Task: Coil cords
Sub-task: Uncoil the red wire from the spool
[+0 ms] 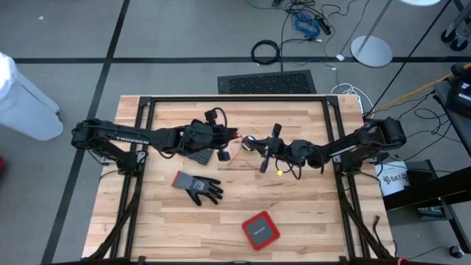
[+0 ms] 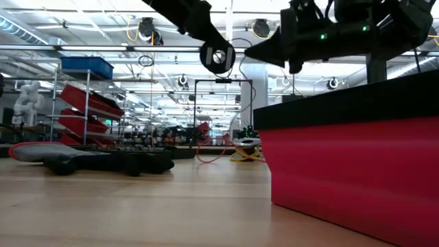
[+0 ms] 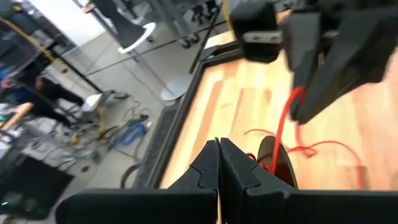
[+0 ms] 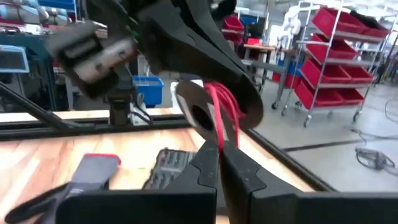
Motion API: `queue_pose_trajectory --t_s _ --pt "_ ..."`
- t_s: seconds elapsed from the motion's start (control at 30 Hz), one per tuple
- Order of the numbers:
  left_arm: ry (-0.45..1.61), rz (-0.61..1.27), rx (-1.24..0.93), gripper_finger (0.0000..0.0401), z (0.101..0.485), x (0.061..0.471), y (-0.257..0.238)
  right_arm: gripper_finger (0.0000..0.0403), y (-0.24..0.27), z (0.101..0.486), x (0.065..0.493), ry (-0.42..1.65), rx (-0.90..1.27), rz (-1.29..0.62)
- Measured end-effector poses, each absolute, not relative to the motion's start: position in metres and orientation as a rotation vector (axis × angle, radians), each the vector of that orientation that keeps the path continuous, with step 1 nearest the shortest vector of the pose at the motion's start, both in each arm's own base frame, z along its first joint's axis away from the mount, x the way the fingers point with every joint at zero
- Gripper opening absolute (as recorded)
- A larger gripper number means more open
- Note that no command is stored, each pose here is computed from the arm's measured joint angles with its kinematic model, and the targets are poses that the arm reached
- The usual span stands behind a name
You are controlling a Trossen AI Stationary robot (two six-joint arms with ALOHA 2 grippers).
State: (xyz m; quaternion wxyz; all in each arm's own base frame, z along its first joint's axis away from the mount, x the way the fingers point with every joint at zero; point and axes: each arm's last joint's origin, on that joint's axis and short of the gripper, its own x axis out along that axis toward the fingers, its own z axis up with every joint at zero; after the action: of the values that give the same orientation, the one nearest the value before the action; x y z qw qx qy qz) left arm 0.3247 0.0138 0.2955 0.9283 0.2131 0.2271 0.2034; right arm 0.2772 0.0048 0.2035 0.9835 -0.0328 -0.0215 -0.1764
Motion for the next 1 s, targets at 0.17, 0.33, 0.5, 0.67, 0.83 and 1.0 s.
queue_pose_trajectory --t_s 0.17,0.33,0.5,0.67,0.83,1.0 --pt "0.440 0.512 0.453 0.0000 0.298 0.327 0.019 0.0000 0.015 0.215 0.288 -0.042 -0.098 -0.250" --pt "0.377 0.568 0.438 0.0000 0.296 0.337 0.024 0.0000 0.023 0.220 0.313 0.098 -0.139 -0.149" --pt "0.257 0.515 0.363 0.0000 0.299 0.346 0.024 0.0000 0.016 0.202 0.320 0.302 -0.145 -0.193" --pt "0.204 0.441 0.315 0.0000 0.305 0.344 0.022 0.0000 -0.005 0.181 0.309 0.442 -0.098 -0.340" --pt "0.330 0.416 0.341 0.0000 0.297 0.338 0.021 0.0000 -0.013 0.178 0.295 0.441 -0.071 -0.490" --pt "0.525 0.475 0.421 0.0000 0.282 0.331 0.023 0.0000 -0.012 0.194 0.283 0.375 -0.065 -0.552"
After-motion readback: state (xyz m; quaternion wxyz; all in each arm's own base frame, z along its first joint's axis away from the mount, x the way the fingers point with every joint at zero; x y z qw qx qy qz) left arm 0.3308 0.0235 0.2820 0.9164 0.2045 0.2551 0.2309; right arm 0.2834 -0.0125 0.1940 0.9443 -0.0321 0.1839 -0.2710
